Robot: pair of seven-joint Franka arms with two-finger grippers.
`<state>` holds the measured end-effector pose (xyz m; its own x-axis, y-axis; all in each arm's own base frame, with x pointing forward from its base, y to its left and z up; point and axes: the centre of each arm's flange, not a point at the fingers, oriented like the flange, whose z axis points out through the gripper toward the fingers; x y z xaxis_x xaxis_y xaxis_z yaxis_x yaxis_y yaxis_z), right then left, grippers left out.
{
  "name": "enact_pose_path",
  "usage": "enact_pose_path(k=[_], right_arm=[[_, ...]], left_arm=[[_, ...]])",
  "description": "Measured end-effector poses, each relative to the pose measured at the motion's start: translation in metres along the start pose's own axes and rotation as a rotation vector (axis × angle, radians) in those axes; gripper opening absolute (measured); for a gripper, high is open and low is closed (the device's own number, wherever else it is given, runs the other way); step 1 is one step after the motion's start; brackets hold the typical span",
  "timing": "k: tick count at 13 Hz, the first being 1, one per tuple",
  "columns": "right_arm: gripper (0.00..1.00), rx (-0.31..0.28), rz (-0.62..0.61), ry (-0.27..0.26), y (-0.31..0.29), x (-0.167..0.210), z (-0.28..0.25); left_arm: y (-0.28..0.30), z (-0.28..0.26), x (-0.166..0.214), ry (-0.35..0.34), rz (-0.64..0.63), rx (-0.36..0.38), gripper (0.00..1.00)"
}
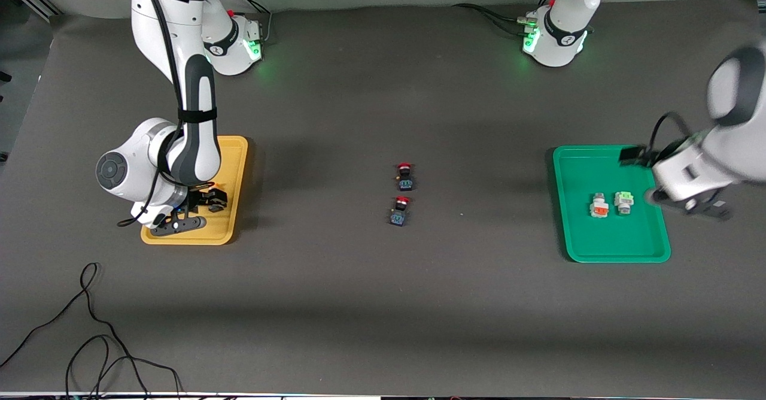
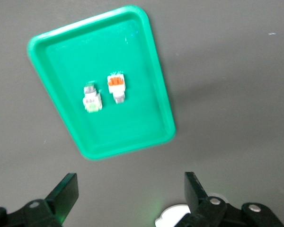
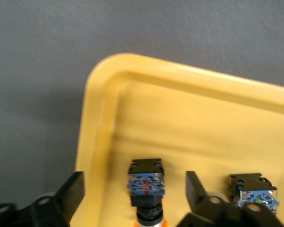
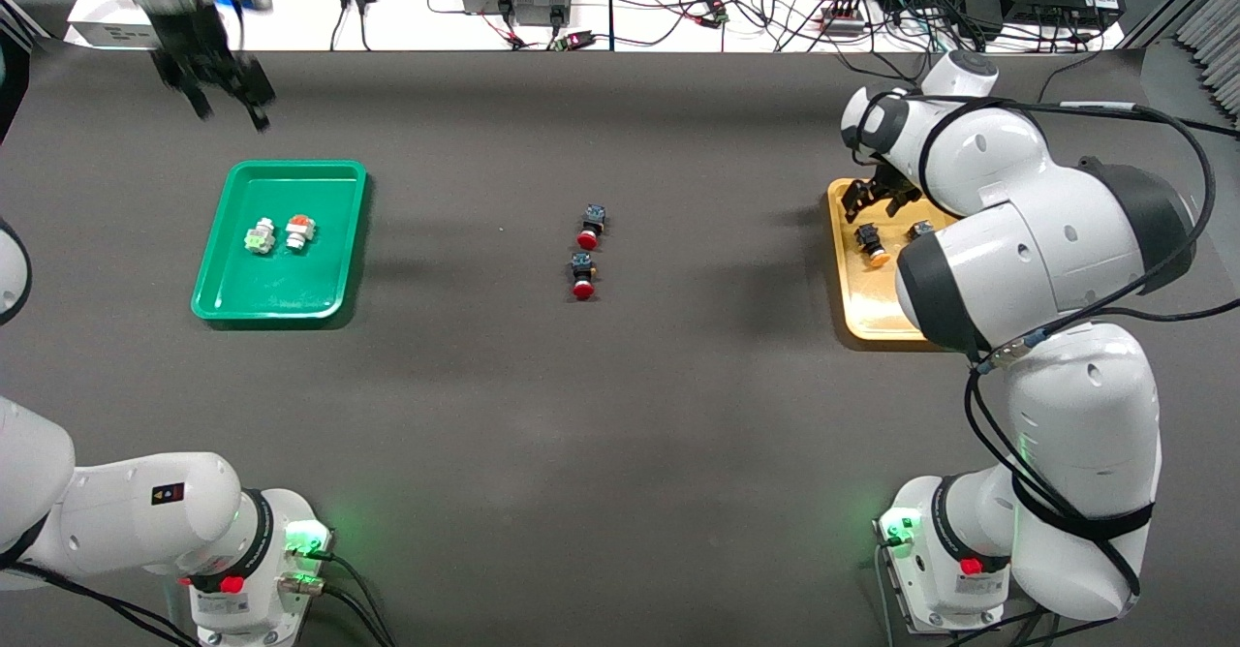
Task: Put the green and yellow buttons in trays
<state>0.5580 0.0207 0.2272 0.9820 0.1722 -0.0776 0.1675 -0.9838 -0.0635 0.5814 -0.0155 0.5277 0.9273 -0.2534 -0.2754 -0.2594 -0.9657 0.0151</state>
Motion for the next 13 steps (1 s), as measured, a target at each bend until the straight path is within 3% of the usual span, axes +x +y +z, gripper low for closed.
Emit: enact_pose_path(k=[2,4,9,13], right_arm=[[1.00,0.018,-0.002,-0.015,-0.008,0.011,-0.025],[1.00,0.012,0.013,-0.080,-0.026,0.025,-0.075],[1.00,0.002,0.023,-0.133,-0.080,0.048,-0.206],[1.00,-0.058,-0.002,-0.123,-0.101,0.037,-0.288]], left_arm=[[0.004,-0.056,-0.020,0.032,-0.025,0.004,1.00],[0.004,-0.083,-0.029,0.071,-0.052,0.007,1.00],[0.000,-0.073,-0.017,0.054,-0.065,-0.005,1.00],[0.002,-0.073,-0.016,0.047,-0.062,-0.006,1.00]])
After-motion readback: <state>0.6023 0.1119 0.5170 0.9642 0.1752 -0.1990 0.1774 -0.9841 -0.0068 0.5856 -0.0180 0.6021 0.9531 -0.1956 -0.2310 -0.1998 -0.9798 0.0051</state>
